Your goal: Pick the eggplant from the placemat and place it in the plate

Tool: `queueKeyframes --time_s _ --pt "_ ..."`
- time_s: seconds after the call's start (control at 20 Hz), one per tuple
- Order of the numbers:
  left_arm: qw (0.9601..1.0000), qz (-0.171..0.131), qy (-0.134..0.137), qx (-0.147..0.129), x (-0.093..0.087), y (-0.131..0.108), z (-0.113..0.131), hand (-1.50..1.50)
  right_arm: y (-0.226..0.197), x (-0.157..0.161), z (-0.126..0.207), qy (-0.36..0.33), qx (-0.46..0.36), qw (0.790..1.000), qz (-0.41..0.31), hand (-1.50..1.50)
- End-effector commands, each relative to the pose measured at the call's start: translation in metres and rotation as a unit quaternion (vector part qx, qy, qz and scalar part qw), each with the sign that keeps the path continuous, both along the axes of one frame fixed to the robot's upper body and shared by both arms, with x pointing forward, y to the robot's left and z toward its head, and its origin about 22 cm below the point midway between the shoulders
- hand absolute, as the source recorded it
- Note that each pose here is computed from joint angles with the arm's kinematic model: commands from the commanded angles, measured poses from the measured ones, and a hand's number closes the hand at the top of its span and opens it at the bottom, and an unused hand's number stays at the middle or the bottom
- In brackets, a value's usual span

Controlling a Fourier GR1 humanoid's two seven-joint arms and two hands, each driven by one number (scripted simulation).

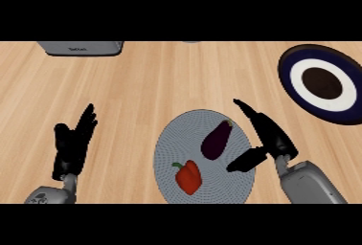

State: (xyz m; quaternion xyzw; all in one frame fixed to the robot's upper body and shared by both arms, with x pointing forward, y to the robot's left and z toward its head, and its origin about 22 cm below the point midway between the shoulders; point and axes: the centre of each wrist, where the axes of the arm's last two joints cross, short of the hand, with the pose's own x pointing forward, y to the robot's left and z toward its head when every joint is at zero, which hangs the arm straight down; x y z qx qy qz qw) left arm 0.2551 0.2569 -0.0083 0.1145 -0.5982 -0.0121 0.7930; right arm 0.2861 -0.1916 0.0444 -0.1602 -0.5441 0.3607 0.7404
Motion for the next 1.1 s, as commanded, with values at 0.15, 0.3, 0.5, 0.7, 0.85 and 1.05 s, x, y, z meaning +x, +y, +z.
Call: queueKeyframes --time_s 0.15,0.3,0.5,0.7,0.85,1.05 --pt "0.9999 0.004 0.003 0.009 -0.021 0.002 -0.002 0.00 0.010 0.000 -0.006 0.029 -0.007 1.000 0.000 -1.50" --pt "1.0000 0.000 -0.001 0.009 -0.003 -0.004 -0.004 0.00 0.020 0.019 -0.009 0.038 -0.002 0.999 0.013 -1.50" --pt "0.9999 -0.003 -0.004 0.010 -0.007 -0.014 0.009 0.00 0.006 0.031 -0.023 0.038 -0.012 0.999 0.027 -1.50" --pt "1.0000 -0.001 0.003 -0.001 -0.005 -0.011 -0.015 0.00 0.008 0.008 -0.027 0.051 -0.008 0.998 0.020 -1.50" --pt "1.0000 -0.005 0.002 0.005 -0.002 -0.012 -0.004 0.00 0.003 0.030 -0.023 0.048 0.005 0.999 0.024 -1.50" --pt "1.0000 -0.001 -0.003 0.008 -0.013 -0.010 0.003 0.00 0.042 0.021 -0.042 0.052 -0.013 0.998 0.022 -1.50"
